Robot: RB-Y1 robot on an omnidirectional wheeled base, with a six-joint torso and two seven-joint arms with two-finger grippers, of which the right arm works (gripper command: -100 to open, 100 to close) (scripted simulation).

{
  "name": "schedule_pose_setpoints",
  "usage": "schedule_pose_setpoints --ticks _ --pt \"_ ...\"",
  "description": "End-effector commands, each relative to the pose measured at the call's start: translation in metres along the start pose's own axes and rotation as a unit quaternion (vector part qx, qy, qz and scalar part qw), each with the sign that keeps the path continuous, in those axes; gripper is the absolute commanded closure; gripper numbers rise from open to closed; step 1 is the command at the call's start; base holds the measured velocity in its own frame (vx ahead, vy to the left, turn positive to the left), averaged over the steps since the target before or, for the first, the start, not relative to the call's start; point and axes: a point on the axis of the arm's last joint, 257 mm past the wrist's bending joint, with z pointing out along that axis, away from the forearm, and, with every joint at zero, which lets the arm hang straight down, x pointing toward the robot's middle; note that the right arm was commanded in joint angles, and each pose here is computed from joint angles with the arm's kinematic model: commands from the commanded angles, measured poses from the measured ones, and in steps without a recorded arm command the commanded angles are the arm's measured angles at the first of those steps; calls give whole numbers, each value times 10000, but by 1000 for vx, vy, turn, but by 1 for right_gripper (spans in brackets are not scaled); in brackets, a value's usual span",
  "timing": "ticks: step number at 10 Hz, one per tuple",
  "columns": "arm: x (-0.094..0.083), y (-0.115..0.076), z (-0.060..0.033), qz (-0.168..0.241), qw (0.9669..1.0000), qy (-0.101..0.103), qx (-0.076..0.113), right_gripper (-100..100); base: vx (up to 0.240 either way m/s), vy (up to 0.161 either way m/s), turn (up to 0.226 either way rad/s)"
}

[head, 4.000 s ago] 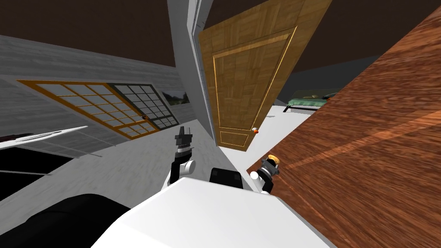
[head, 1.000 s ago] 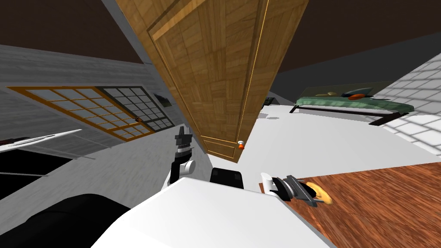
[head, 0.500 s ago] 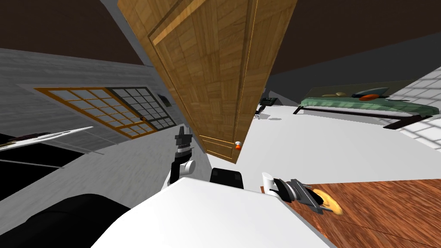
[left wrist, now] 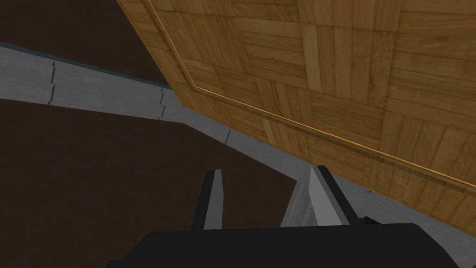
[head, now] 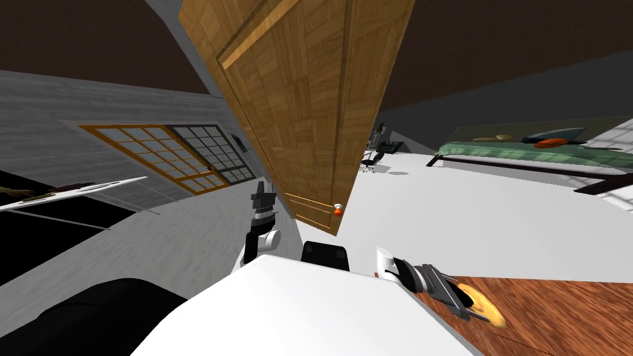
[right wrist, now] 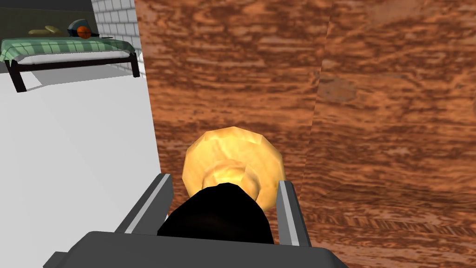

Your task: Push the door open

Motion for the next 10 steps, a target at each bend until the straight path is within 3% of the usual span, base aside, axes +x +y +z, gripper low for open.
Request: schedule_pose_setpoints --ticks 1,5,8,9,10 --pt "42 104 52 5 9997 80 -228 100 -1 -129 67" --pt "-39 398 -53 -66 9966 -41 -818 100 0 -162 92" --pt "-148 657 -238 -174 9910 -217 -1312 100 -8 -214 113" --pt "-143 598 -203 -162 9922 -200 -1222 100 -22 -103 16" --pt "-37 766 -55 -126 9875 -43 -1570 100 -46 -142 66"
